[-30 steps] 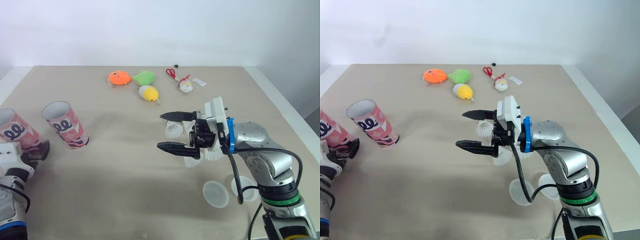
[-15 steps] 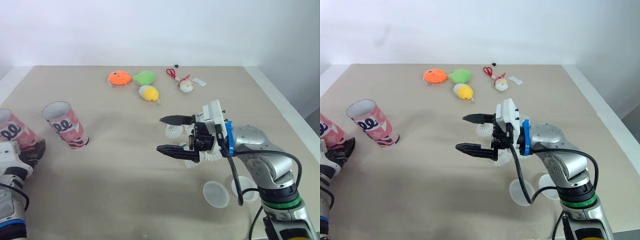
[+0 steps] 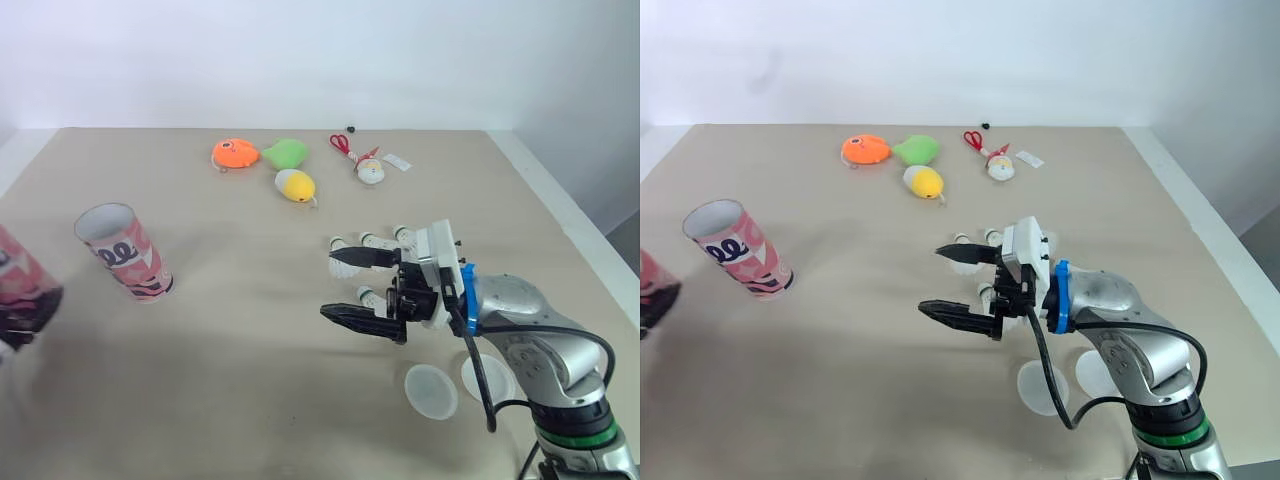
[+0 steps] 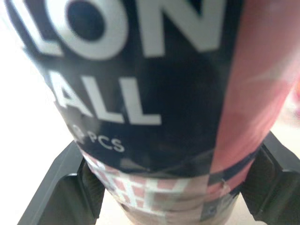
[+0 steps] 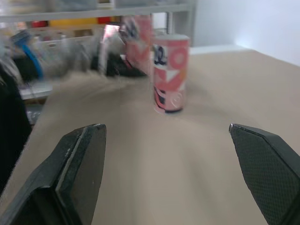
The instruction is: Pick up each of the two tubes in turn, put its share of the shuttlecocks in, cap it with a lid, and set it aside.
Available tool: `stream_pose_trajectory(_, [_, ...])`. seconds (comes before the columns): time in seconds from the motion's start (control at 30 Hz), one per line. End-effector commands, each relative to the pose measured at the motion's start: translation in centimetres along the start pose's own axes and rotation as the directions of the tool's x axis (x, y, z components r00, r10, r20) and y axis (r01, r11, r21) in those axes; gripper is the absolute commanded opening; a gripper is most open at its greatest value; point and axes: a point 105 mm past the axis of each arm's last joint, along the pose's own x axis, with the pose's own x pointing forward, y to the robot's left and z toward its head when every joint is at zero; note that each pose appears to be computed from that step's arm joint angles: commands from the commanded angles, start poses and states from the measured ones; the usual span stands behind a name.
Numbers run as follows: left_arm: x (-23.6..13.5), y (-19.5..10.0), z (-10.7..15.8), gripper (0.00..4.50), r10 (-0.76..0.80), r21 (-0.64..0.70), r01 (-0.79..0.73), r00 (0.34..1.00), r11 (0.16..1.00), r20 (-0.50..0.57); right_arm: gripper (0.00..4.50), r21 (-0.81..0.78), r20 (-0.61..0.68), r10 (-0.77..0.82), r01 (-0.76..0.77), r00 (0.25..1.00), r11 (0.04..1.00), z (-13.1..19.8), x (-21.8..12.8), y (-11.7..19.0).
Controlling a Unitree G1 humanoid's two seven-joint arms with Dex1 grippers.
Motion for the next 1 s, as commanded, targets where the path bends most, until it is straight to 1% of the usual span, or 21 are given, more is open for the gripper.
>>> stream_pose_trajectory(0.03, [-2.6, -1.3, 2.8, 3.30, -0.239, 0.109, 0.253, 0.963, 0.961, -0.125, 4.50, -0.030, 0.006, -0.052, 0.052, 0.999, 0.998, 0.4, -1.3, 1.1])
stream_pose_trajectory(0.1, [-3.4, -1.9, 3.3, 3.30, -0.308, 0.106, 0.331, 0.933, 0.938, -0.186, 4.50, -0.034, 0.001, -0.086, 0.086, 0.996, 0.996, 0.2, -1.9, 1.2])
stream_pose_trajectory(0.17, [-4.4, -3.1, 4.6, 3.30, -0.413, 0.091, 0.451, 0.868, 0.888, -0.275, 4.50, -0.040, 0.000, -0.123, 0.123, 0.992, 0.992, 0.1, -2.7, 1.8])
stream_pose_trajectory(0.27, [-4.7, -5.2, 6.5, 3.30, -0.525, 0.103, 0.584, 0.783, 0.805, -0.334, 4.50, -0.023, -0.021, -0.155, 0.155, 0.988, 0.988, -0.5, -3.7, 3.1])
stream_pose_trajectory(0.33, [-4.4, -6.5, 6.9, 3.30, -0.567, 0.140, 0.655, 0.727, 0.743, -0.388, 4.50, -0.008, -0.049, -0.167, 0.167, 0.985, 0.986, -1.1, -4.2, 4.0])
stream_pose_trajectory(0.4, [-3.7, -8.3, 7.3, 3.30, -0.620, 0.174, 0.734, 0.656, 0.656, -0.431, 4.50, 0.006, -0.055, -0.192, 0.192, 0.980, 0.981, -1.5, -4.7, 4.8])
stream_pose_trajectory(0.47, [-2.7, -10.2, 7.1, 3.30, -0.646, 0.214, 0.800, 0.584, 0.560, -0.492, 4.50, -0.001, -0.096, -0.204, 0.205, 0.974, 0.979, -2.3, -5.2, 5.9])
stream_pose_trajectory(0.5, [-2.2, -10.8, 6.5, 3.30, -0.635, 0.239, 0.826, 0.550, 0.510, -0.543, 4.50, -0.001, -0.121, -0.217, 0.218, 0.969, 0.976, -2.8, -5.5, 6.2])
stream_pose_trajectory(0.57, [-1.3, -11.8, 5.3, 3.30, -0.618, 0.267, 0.868, 0.488, 0.419, -0.616, 4.50, 0.005, -0.152, -0.288, 0.292, 0.946, 0.956, -4.1, -6.1, 5.8])
stream_pose_trajectory(0.6, [-0.7, -12.3, 4.8, 3.30, -0.608, 0.274, 0.879, 0.469, 0.389, -0.641, 4.50, 0.027, -0.163, -0.304, 0.312, 0.939, 0.950, -4.7, -6.1, 5.7])
stream_pose_trajectory(0.7, [0.8, -12.9, 3.7, 3.30, -0.555, 0.317, 0.893, 0.447, 0.318, -0.701, 4.50, 0.061, -0.201, -0.347, 0.365, 0.916, 0.929, -6.3, -5.7, 5.4])
stream_pose_trajectory(0.77, [1.5, -13.5, 3.7, 3.30, -0.548, 0.331, 0.897, 0.441, 0.292, -0.711, 4.50, 0.046, -0.200, -0.388, 0.405, 0.900, 0.913, -6.6, -5.6, 4.7])
stream_pose_trajectory(0.87, [2.7, -14.7, 4.2, 3.30, -0.544, 0.382, 0.893, 0.449, 0.239, -0.709, 4.50, 0.070, -0.216, -0.429, 0.452, 0.877, 0.889, -7.5, -5.2, 4.1])
stream_pose_trajectory(1.0, [3.9, -16.2, 4.6, 3.30, -0.566, 0.394, 0.890, 0.450, 0.229, -0.691, 4.50, 0.089, -0.234, -0.496, 0.526, 0.836, 0.846, -8.4, -4.8, 3.0])
